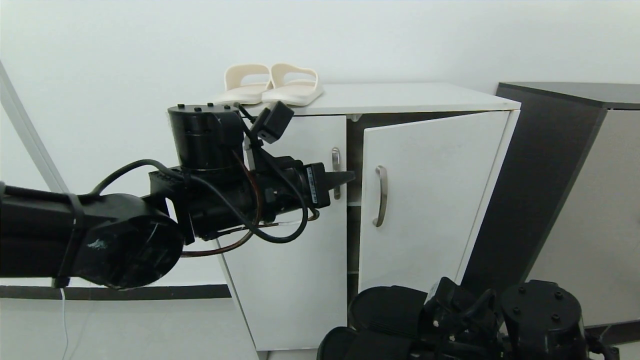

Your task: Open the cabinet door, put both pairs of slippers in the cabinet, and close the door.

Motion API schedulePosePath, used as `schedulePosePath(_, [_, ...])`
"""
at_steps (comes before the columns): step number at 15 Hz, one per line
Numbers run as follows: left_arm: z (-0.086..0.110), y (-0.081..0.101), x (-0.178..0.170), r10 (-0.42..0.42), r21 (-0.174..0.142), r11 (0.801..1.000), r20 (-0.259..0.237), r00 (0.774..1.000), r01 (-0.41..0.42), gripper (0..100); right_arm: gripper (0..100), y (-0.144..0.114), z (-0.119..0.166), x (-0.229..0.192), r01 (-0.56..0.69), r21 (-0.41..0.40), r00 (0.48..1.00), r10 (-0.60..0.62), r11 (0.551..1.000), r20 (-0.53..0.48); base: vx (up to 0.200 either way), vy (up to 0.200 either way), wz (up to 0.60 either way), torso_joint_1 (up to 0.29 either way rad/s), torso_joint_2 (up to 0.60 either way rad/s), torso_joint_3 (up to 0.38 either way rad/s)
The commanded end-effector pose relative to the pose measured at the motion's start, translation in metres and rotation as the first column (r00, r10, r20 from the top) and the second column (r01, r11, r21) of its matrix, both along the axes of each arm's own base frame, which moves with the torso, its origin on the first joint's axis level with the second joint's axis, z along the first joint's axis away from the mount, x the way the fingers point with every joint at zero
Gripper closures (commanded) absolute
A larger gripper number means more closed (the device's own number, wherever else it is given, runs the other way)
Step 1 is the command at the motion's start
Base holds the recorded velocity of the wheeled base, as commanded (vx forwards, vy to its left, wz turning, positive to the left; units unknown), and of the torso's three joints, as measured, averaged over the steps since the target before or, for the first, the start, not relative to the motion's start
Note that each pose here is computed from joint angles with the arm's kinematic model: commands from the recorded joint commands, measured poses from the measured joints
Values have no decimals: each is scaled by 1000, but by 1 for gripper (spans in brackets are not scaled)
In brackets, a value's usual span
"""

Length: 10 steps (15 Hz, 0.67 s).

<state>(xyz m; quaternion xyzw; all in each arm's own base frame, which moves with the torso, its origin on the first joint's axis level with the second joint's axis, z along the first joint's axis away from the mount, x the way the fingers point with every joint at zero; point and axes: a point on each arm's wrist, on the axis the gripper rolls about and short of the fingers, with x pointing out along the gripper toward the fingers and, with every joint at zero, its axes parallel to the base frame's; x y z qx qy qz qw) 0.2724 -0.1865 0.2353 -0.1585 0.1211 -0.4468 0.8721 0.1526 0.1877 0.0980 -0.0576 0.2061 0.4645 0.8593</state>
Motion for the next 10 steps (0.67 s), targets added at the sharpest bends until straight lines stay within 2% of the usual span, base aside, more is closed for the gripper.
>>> schedulePosePath(1, [-2,-7,15,7,-12,1000,-13,1000,-7,100,100,0,1,0,-1,3,1000,1,1000,2,0,0,0,0,0,0])
schedulePosePath(6, [-9,-21,40,18,-13,1000,-11,1000,-18,100,100,0,-2,-3,-19,-19,1000,19,1000,10,0,0,0,0,0,0])
schedulePosePath(10, [-12,-23,41,16,-9,1000,-16,1000,-16,100,100,1,-4,-4,-27,-24,1000,27,999,5,0,0,0,0,0,0])
